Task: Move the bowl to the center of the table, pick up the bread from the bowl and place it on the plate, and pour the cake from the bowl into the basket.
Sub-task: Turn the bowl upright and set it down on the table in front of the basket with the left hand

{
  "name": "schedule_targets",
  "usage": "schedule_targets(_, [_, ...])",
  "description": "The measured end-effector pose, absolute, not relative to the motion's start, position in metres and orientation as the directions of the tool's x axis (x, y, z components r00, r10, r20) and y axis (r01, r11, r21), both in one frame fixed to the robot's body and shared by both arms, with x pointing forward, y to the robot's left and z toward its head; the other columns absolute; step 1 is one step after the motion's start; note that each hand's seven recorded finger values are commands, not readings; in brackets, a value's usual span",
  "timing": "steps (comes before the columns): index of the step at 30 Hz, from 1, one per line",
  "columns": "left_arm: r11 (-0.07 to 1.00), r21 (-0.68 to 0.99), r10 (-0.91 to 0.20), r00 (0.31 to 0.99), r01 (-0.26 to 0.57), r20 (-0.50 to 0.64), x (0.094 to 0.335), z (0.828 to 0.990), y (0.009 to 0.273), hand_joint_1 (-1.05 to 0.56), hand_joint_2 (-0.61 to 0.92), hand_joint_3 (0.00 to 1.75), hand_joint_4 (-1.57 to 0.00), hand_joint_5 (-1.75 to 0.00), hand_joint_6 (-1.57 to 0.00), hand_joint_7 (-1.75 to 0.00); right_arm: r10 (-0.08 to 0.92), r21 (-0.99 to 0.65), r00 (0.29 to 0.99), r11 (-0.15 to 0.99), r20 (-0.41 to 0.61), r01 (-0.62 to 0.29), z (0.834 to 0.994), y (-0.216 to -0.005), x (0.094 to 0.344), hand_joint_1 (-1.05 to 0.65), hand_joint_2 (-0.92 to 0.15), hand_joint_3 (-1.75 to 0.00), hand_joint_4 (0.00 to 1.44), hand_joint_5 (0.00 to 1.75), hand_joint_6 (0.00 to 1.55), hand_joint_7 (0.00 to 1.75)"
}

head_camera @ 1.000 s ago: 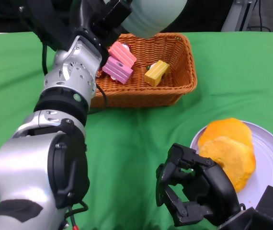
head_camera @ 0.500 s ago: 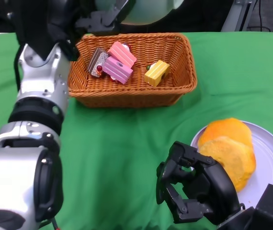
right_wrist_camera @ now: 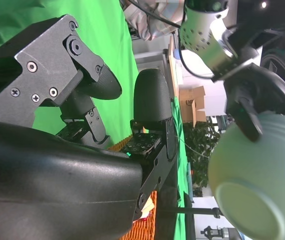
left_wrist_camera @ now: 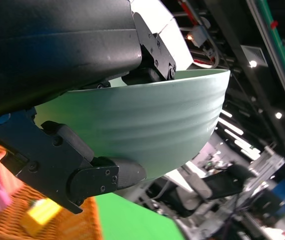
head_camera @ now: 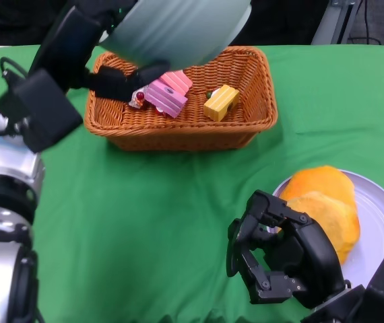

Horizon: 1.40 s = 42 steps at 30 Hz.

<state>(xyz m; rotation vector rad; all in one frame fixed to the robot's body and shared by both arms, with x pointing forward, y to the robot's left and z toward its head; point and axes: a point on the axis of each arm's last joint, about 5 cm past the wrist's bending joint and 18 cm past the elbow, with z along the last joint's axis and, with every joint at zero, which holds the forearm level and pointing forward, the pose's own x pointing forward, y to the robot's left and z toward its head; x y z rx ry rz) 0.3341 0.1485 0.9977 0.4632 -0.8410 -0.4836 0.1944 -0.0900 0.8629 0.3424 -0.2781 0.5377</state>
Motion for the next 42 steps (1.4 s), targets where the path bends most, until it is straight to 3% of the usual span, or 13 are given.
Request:
schedule_targets(3, [0.753,0.640,-0.600,0.555,0.150,0.576,0.329,0.992,0.156,-0.11,0.60,1.07,-0.76,-1.75,-0.69,-1.49,0.446,0.240,0.825,0.808,0.348,-0.538,0.863,-0.090,0.195,-0.06,-0.42,-1.33,0.81,1.75,0.68,1.54])
schedule_targets(7, [0.681,0.731,-0.639,0.525,0.049,0.561,0.322,0.981,0.163,-0.14,0.59,1.07,-0.76,-1.71,-0.69,-1.45,0.443,0.239,0.826,0.810,0.348,-0.535,0.863,-0.090,0.195,-0.04,-0.42,-1.35,0.81,1.75,0.67,1.56])
schedule_targets(12, [0.596,0.801,-0.671,0.514,-0.056,0.535,0.317,0.963,0.167,-0.17,0.62,1.03,-0.76,-1.74,-0.67,-1.47,0.445,0.229,0.827,0.814,0.343,-0.533,0.863,-0.090,0.195,-0.03,-0.43,-1.35,0.80,1.75,0.65,1.56])
schedule_targets(17, [0.514,0.843,-0.703,0.486,-0.159,0.520,0.313,0.943,0.169,-0.15,0.56,1.06,-0.75,-1.75,-0.60,-1.58,0.448,0.225,0.826,0.815,0.342,-0.535,0.863,-0.090,0.195,-0.03,-0.44,-1.35,0.79,1.75,0.64,1.57])
schedule_targets(25, [0.496,0.814,-0.745,0.334,-0.302,0.578,0.302,0.913,0.181,-0.11,0.45,1.13,-0.76,-1.75,-0.52,-1.74,0.445,0.236,0.828,0.812,0.341,-0.533,0.864,-0.091,0.195,-0.04,-0.45,-1.33,0.79,1.75,0.63,1.56])
schedule_targets(28, [0.496,0.804,-0.766,0.270,-0.329,0.583,0.296,0.900,0.192,-0.11,0.47,1.04,-0.76,-1.75,-0.53,-1.75,0.432,0.255,0.833,0.811,0.346,-0.527,0.865,-0.094,0.195,-0.04,-0.45,-1.33,0.79,1.75,0.62,1.56])
schedule_targets(33, [0.419,0.853,-0.813,0.290,-0.311,0.505,0.286,0.889,0.210,-0.12,0.50,1.00,-0.76,-1.75,-0.54,-1.75,0.416,0.272,0.844,0.815,0.340,-0.511,0.863,-0.099,0.195,-0.03,-0.46,-1.34,0.79,1.75,0.62,1.55])
schedule_targets(42, [0.371,0.902,-0.846,0.320,-0.219,0.426,0.265,0.866,0.218,-0.07,0.56,0.87,-0.77,-1.75,-0.55,-1.75,0.416,0.286,0.848,0.812,0.327,-0.509,0.866,-0.101,0.193,0.00,-0.45,-1.36,0.81,1.75,0.62,1.55])
